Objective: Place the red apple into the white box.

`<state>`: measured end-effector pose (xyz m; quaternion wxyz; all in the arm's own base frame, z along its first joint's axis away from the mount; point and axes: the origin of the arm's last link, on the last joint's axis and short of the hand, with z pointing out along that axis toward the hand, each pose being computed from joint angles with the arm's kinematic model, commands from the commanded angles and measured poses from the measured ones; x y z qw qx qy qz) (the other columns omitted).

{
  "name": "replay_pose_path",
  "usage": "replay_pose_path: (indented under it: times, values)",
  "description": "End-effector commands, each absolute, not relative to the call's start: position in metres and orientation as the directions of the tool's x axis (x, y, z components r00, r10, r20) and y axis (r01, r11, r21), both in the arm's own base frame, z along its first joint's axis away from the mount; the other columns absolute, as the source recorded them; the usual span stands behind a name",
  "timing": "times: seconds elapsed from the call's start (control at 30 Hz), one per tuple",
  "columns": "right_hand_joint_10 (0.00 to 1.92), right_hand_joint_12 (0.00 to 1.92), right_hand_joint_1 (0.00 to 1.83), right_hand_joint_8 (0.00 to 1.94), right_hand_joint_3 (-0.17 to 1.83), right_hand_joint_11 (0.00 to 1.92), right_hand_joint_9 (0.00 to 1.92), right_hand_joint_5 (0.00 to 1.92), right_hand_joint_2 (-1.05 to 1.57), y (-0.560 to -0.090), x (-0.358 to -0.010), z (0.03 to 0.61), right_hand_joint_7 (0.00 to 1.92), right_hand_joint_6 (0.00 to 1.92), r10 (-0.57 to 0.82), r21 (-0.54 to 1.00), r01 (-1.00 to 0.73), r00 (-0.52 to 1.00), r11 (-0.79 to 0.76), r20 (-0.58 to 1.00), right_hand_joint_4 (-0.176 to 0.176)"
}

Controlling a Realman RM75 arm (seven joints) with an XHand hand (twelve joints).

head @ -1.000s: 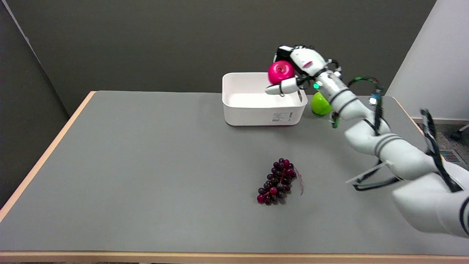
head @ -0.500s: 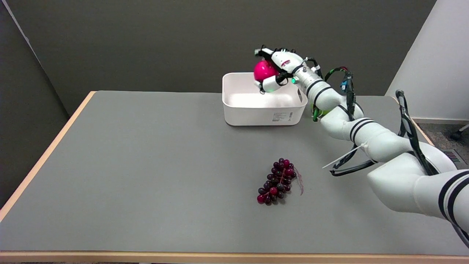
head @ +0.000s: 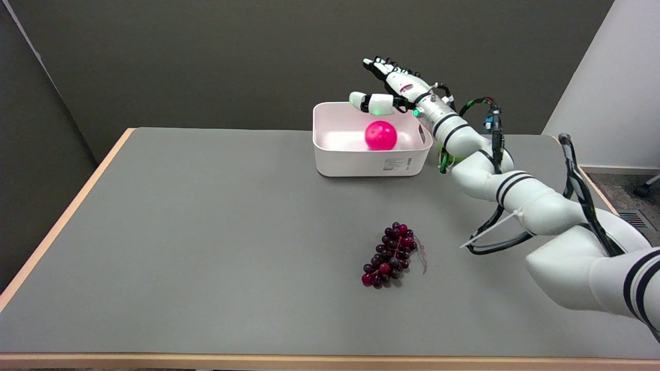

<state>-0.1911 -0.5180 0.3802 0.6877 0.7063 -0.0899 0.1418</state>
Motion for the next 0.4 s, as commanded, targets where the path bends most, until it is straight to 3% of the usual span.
replay_pose_path:
  times: [0.03, 0.17, 0.27, 0.4]
  values:
    - [0.41, 1.09, 0.13, 0.0, 0.9, 0.0, 0.0, 0.01, 0.56, -0.438, -0.157, 0.407, 0.0, 0.18, 0.34, 0.823, -0.51, 0.749, -0.251, 0.568, 0.086]
    - [0.56, 1.07, 0.15, 0.18, 0.96, 0.0, 0.03, 0.07, 0.6, -0.376, -0.153, 0.434, 0.09, 0.28, 0.494, 0.729, -0.578, 0.542, -0.368, 0.679, 0.088]
    - [0.63, 1.16, 0.19, 0.27, 0.86, 0.01, 0.1, 0.13, 0.68, -0.332, -0.163, 0.458, 0.19, 0.35, 0.574, 0.693, -0.618, 0.434, -0.371, 0.694, 0.08]
    - [0.7, 1.17, 0.2, 0.35, 0.97, 0.07, 0.17, 0.2, 0.66, -0.282, -0.18, 0.485, 0.29, 0.45, 0.63, 0.652, -0.684, 0.357, -0.326, 0.69, 0.069]
